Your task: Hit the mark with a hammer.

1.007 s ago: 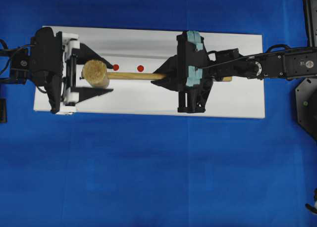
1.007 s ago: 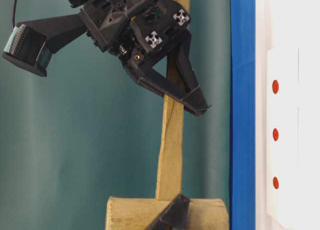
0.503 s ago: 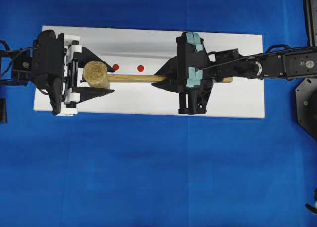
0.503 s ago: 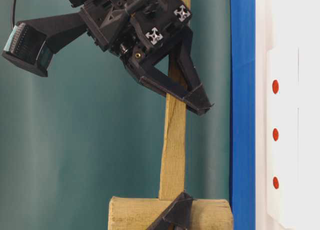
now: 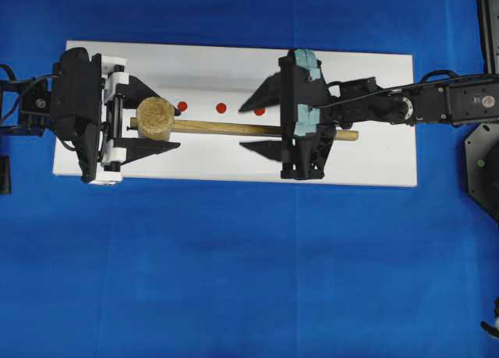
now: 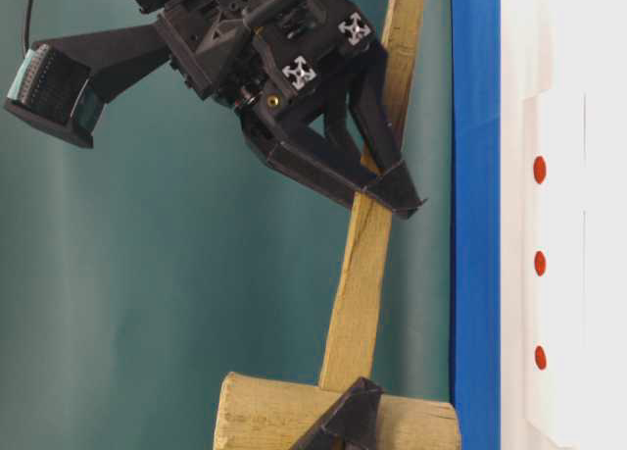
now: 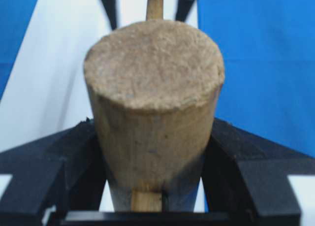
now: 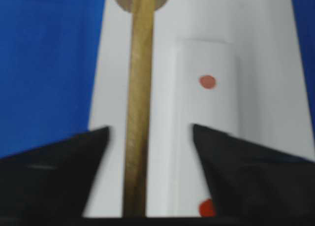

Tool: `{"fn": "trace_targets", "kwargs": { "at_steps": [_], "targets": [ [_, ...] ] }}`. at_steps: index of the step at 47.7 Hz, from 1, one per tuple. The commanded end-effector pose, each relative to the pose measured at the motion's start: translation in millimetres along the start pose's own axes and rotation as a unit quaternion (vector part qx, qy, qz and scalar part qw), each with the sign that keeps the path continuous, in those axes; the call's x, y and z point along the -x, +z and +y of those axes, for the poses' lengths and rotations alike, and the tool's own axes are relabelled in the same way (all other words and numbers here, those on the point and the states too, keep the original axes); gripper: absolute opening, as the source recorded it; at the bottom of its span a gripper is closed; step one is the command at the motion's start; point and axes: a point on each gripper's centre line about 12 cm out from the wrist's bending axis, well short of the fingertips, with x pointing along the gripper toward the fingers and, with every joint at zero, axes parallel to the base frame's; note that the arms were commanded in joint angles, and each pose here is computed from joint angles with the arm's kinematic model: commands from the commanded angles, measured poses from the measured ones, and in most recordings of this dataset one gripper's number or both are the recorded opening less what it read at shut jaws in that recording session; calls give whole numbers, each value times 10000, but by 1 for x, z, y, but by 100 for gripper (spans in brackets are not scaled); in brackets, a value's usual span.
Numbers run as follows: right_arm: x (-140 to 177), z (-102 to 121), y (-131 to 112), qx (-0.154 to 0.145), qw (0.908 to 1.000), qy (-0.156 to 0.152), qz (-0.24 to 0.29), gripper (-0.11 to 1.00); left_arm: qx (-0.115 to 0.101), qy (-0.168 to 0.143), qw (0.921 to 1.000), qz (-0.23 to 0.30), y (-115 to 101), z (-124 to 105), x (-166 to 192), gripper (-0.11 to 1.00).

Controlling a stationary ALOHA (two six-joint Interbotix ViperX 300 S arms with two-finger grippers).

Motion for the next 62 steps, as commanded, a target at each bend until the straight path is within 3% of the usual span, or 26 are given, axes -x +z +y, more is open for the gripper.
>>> {"fn": "trace_targets", "kwargs": {
  "at_steps": [1,5,10,14,18,22,28,30,34,40,42,45,62],
  "targets": [
    [11,-2,12,1,9995,-159,-281,76,48,-2,9998,-192,12,0,0,45],
    [18,-1,11,49,9987,-302,-398,93,125,-4,9998,-169,12,0,0,45],
    [26,1,13,85,9980,-360,-518,89,263,-7,9996,-115,11,0,0,45],
    [30,4,14,151,9976,-359,-574,90,523,-8,9986,-107,11,0,0,45],
    [30,5,14,164,9975,-352,-585,90,1075,-29,9941,-136,14,-1,0,45],
    [30,5,14,203,9975,-354,-584,90,1761,-57,9842,-163,17,-2,-1,45],
    [30,4,15,325,9971,-369,-582,90,2820,-64,9593,-111,16,-2,0,45],
    [29,4,14,371,9969,-385,-581,90,3273,-65,9449,-93,16,-2,-1,45],
    [29,4,15,432,9966,-395,-582,90,3963,-78,9180,-85,16,-2,-1,45],
    [27,4,15,532,9961,-401,-571,90,4707,-104,8822,-95,17,-3,-1,45],
    [26,4,15,548,9961,-402,-562,90,4844,-129,8747,-107,18,-4,-1,45],
    [26,4,15,565,9961,-397,-551,90,4928,-171,8699,-120,20,-6,-1,45],
    [4,5,3,645,9967,-413,-279,90,4930,-302,8692,-216,32,-10,-2,45]
  ]
}}
